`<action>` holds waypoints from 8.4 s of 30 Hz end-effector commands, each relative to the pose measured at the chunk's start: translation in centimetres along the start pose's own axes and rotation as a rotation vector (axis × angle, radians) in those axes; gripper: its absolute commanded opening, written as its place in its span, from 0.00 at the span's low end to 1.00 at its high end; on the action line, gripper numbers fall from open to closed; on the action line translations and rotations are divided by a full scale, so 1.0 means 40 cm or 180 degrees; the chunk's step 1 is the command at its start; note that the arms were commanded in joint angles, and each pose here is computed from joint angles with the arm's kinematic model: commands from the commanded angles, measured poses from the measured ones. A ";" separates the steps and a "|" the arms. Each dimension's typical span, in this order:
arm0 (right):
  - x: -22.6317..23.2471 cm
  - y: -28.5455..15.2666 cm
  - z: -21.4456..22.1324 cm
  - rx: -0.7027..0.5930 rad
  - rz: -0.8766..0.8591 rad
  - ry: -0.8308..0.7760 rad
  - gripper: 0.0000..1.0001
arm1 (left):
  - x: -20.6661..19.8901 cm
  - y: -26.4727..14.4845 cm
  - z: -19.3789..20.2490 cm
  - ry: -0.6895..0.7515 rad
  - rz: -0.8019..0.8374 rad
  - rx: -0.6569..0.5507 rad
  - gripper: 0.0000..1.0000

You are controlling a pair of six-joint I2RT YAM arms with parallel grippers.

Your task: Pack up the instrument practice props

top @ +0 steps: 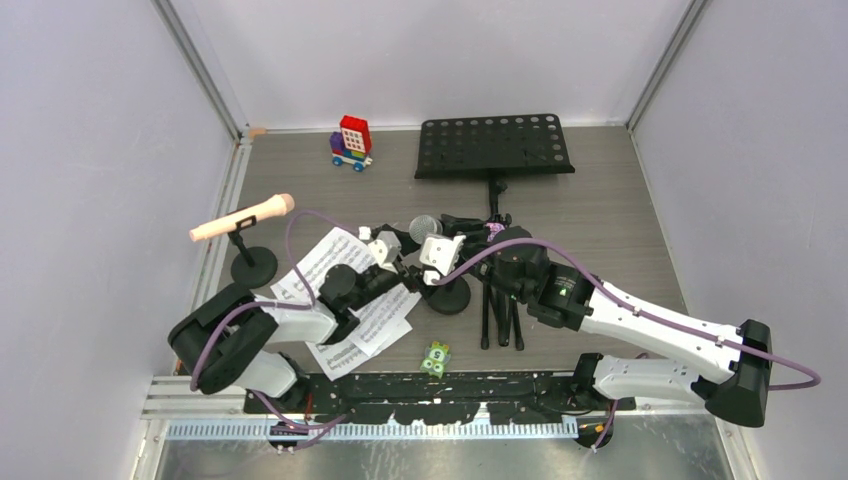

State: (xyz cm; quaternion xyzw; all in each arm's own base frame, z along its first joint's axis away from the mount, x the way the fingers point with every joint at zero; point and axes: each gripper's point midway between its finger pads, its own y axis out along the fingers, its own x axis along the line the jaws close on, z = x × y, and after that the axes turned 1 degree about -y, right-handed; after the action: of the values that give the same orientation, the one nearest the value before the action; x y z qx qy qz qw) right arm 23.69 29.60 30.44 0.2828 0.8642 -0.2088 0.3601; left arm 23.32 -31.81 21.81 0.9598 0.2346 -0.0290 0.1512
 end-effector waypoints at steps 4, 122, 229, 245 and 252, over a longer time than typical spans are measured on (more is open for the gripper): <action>-0.161 -0.053 -0.123 -0.0499 0.0641 0.0166 0.01 | 0.014 0.043 -0.061 -0.0001 -0.0086 -0.0307 0.74; 0.185 -0.205 0.790 0.3973 0.1561 0.4039 0.38 | -0.053 0.079 -0.214 0.0478 0.0304 -0.0763 0.00; -0.042 -0.318 0.496 0.1572 0.2231 0.4529 0.85 | 0.287 -0.709 -0.185 -0.0301 -0.4611 0.0650 1.00; -0.050 -0.318 0.480 0.1552 0.2132 0.4459 0.85 | 0.475 -0.846 -0.188 -0.0496 -0.5598 0.0614 1.00; -0.050 -0.307 0.474 0.1540 0.2039 0.4448 0.85 | 0.543 -0.859 -0.221 0.0082 -0.5645 0.0009 0.90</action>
State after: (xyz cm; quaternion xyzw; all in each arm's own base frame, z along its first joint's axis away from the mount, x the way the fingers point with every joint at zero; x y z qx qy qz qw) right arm 25.70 8.45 19.29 0.6607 0.6802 -0.0752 -0.3084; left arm 24.27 8.62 14.66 0.4119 0.8883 -0.2027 -0.0137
